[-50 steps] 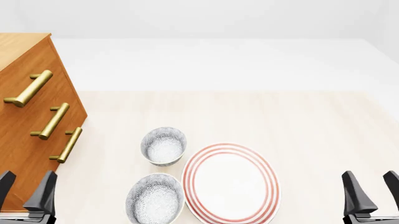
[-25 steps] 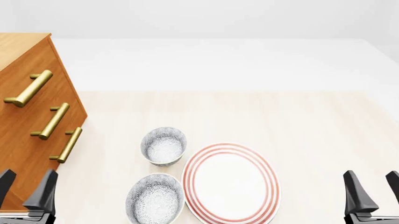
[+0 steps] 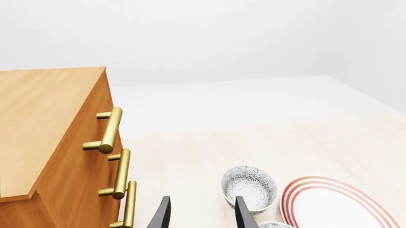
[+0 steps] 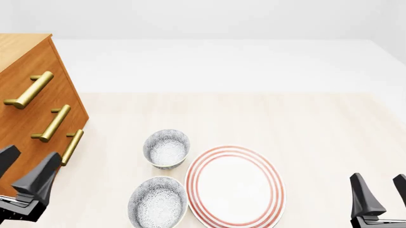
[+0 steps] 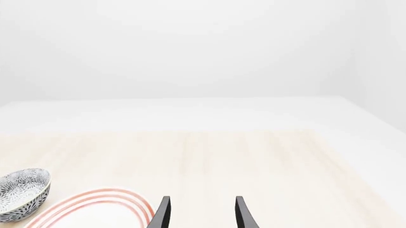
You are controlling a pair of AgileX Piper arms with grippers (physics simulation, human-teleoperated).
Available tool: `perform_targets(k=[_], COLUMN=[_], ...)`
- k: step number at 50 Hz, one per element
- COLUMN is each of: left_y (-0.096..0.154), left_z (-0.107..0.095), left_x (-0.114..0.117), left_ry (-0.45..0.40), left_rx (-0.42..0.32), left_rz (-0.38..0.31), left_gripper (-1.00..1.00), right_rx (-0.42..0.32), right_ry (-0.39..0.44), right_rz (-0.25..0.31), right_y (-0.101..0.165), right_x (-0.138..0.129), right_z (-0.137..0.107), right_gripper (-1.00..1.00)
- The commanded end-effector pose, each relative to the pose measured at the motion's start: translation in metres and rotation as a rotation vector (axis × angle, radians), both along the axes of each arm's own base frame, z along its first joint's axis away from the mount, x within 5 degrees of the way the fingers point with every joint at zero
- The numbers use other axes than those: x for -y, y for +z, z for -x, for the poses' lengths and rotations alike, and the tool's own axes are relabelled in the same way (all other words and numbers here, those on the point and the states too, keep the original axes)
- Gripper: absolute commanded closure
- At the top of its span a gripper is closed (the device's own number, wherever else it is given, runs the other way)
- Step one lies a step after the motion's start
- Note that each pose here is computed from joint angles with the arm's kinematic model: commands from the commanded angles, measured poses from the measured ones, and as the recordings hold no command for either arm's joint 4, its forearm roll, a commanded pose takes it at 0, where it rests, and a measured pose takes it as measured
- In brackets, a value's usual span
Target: Stack the bowl in the middle on the bowl at the back.
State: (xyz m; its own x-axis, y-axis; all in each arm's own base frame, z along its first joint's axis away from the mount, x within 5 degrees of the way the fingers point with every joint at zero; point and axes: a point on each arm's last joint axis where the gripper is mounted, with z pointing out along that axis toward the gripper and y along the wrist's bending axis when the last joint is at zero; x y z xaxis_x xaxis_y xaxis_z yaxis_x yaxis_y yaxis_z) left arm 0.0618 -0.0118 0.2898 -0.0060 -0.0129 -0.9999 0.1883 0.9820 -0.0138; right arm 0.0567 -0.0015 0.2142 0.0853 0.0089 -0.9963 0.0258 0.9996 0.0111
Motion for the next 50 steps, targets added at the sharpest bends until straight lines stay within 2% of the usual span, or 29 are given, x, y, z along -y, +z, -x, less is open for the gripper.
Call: perform_targets(k=[1, 3, 8, 9, 10, 12, 14, 15, 17, 20, 22, 23, 27, 29, 30, 32, 34, 46, 48, 50], left_y=[0.018, 0.022, 0.03, 0.032, 0.031, 0.03, 0.034, 0.036, 0.04, 0.043, 0.04, 0.04, 0.035, 0.03, 0.025, 0.019, 0.012, -0.013, -0.025, -0.032], left_z=[-0.028, -0.039, -0.045, -0.045, -0.048, -0.053, -0.053, -0.054, -0.056, -0.058, -0.06, -0.06, -0.06, -0.06, -0.058, -0.061, -0.059, -0.059, -0.062, -0.061], left_x=[0.014, 0.016, 0.02, 0.022, 0.025, 0.029, 0.03, 0.032, 0.034, 0.04, 0.043, 0.046, 0.05, 0.054, 0.055, 0.057, 0.059, 0.063, 0.065, 0.067], left_ry=[-0.088, -0.068, -0.096, -0.112, -0.116, -0.13, -0.137, -0.138, -0.148, -0.171, -0.178, -0.186, -0.198, -0.207, -0.204, -0.208, -0.206, -0.199, -0.197, -0.203], left_rx=[-0.187, -0.256, -0.303, -0.317, -0.361, -0.404, -0.414, -0.439, -0.461, -0.494, -0.525, -0.547, -0.582, -0.613, -0.638, -0.656, -0.687, -0.766, -0.8, -0.815], left_rz=[-0.036, -0.01, -0.041, -0.03, 0.022, -0.006, -0.011, 0.03, 0.01, 0.047, 0.047, 0.071, 0.094, 0.119, 0.162, 0.136, 0.17, 0.144, 0.12, 0.123], left_gripper=[-1.0, -1.0, -1.0, -1.0, -1.0, -1.0, -1.0, -1.0, -1.0, -1.0, -1.0, -1.0, -1.0, -1.0, -1.0, -1.0, -1.0, -1.0, -1.0, -1.0], right_rx=[0.001, 0.002, 0.002, 0.002, 0.002, 0.0, 0.0, 0.0, 0.0, 0.001, 0.001, 0.001, 0.001, 0.001, 0.001, 0.001, 0.001, 0.003, 0.003, 0.003], right_ry=[-0.002, -0.002, -0.002, -0.002, -0.001, 0.0, 0.0, -0.001, -0.001, -0.002, -0.002, -0.002, -0.003, -0.003, -0.003, -0.004, -0.006, -0.006, -0.007, -0.007], right_rz=[-0.01, -0.011, -0.011, -0.01, -0.01, -0.01, -0.011, -0.012, -0.013, -0.015, -0.015, -0.015, -0.017, -0.018, -0.018, -0.02, -0.022, -0.026, -0.027, -0.029], right_y=[0.0, 0.0, 0.0, 0.0, 0.0, 0.0, 0.0, 0.0, 0.0, 0.0, 0.0, 0.0, 0.0, 0.0, 0.0, 0.0, 0.0, 0.0, 0.0, 0.0], right_x=[0.0, 0.0, 0.0, 0.0, 0.0, 0.0, 0.0, 0.0, 0.0, 0.0, 0.0, 0.0, 0.0, 0.0, 0.0, 0.0, 0.0, 0.0, 0.001, 0.001], right_z=[0.0, 0.0, 0.0, 0.0, 0.0, 0.0, 0.0, 0.0, 0.0, 0.0, 0.0, 0.0, 0.0, 0.0, 0.0, 0.0, 0.0, 0.0, 0.0, 0.0], right_gripper=[-1.0, -1.0, -1.0, -1.0, -1.0, -1.0, -1.0, -1.0, -1.0, -1.0, -1.0, -1.0, -1.0, -1.0, -1.0, -1.0, -1.0, -1.0, -1.0, -1.0])
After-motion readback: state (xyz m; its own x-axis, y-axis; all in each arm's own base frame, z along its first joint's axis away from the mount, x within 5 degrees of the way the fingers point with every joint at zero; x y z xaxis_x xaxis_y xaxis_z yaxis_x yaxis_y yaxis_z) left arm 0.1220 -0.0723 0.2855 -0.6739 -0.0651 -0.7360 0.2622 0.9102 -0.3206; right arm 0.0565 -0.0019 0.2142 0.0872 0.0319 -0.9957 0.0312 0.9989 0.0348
